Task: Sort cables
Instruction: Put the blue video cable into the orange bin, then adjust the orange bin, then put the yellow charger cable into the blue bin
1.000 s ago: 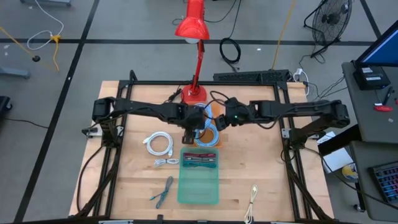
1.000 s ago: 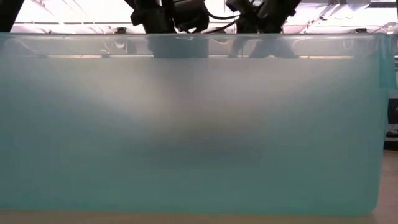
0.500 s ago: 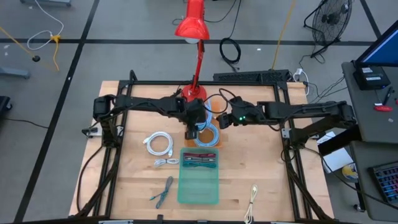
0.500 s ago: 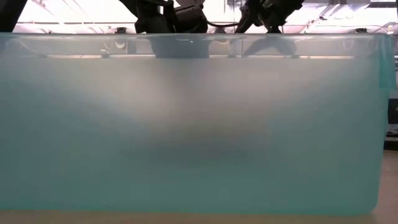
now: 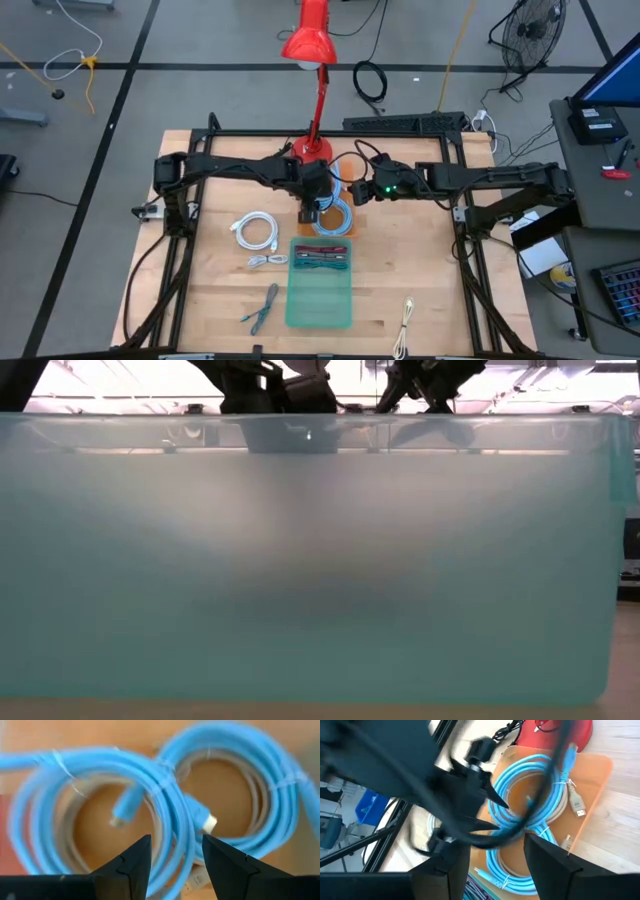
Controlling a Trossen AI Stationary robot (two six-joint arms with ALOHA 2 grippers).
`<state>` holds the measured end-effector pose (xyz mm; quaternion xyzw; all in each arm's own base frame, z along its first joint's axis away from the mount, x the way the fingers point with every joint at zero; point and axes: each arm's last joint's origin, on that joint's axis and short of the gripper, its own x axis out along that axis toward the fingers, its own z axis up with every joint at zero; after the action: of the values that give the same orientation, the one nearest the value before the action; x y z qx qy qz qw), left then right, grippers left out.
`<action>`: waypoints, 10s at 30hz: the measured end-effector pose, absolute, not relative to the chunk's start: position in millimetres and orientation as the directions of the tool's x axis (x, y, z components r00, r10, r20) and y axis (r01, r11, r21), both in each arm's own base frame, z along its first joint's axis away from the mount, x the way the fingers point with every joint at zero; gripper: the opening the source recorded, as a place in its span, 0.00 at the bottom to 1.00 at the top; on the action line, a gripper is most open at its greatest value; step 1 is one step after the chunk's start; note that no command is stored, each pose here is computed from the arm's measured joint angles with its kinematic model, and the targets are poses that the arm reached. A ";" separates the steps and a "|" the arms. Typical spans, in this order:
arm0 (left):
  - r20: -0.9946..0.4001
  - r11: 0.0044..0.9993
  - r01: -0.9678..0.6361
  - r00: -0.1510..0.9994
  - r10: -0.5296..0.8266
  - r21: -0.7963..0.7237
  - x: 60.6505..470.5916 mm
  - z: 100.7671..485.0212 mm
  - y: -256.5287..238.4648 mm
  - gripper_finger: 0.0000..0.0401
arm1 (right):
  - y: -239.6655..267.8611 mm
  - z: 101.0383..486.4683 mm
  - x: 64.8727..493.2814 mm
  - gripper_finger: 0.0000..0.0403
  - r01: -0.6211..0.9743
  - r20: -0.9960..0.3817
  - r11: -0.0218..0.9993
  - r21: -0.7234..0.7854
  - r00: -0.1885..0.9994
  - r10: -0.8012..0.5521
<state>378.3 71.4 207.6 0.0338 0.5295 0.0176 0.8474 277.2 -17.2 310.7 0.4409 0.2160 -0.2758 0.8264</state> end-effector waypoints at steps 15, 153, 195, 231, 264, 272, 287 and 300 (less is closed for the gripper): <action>-0.925 0.997 -0.012 0.372 0.075 0.076 384.8 185.8 65.3 0.31 | -13.6 312.2 278.5 0.43 0.627 -0.585 0.479 0.614 0.770 -0.256; -0.717 0.650 -0.450 0.663 -0.217 -0.613 374.2 222.6 82.7 0.01 | -8.1 326.0 287.5 0.43 0.496 -0.446 0.563 0.661 0.863 -0.237; -0.715 0.398 -0.630 0.691 -0.105 -0.667 353.0 168.3 139.5 0.00 | -2.5 326.2 287.6 0.43 0.488 -0.444 0.564 0.666 0.867 -0.226; -0.973 0.568 -0.814 0.211 0.092 -0.123 251.4 184.6 107.5 0.00 | -2.3 325.8 287.5 0.43 0.485 -0.449 0.574 0.660 0.867 -0.217; -0.872 0.586 -0.763 0.454 0.185 -0.273 254.9 179.1 142.7 0.00 | -0.4 326.4 287.8 0.43 0.479 -0.442 0.565 0.672 0.871 -0.214; -0.866 0.601 -0.752 0.464 0.189 -0.272 255.0 179.7 144.6 0.00 | -0.4 326.4 287.8 0.43 0.479 -0.442 0.565 0.672 0.871 -0.214; -0.852 0.595 -0.740 0.496 0.167 -0.314 256.3 180.8 145.9 0.00 | 1.5 326.2 287.7 0.43 0.477 -0.444 0.568 0.671 0.872 -0.208; -0.807 0.574 -0.733 0.557 0.196 -0.367 210.3 241.7 130.2 0.00 | 5.6 326.2 287.7 0.43 0.463 -0.445 0.581 0.669 0.876 -0.186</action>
<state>210.3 130.2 241.7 -0.3608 0.3718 0.2882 0.8053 287.7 5.6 326.2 0.4182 0.1656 -0.1859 0.8736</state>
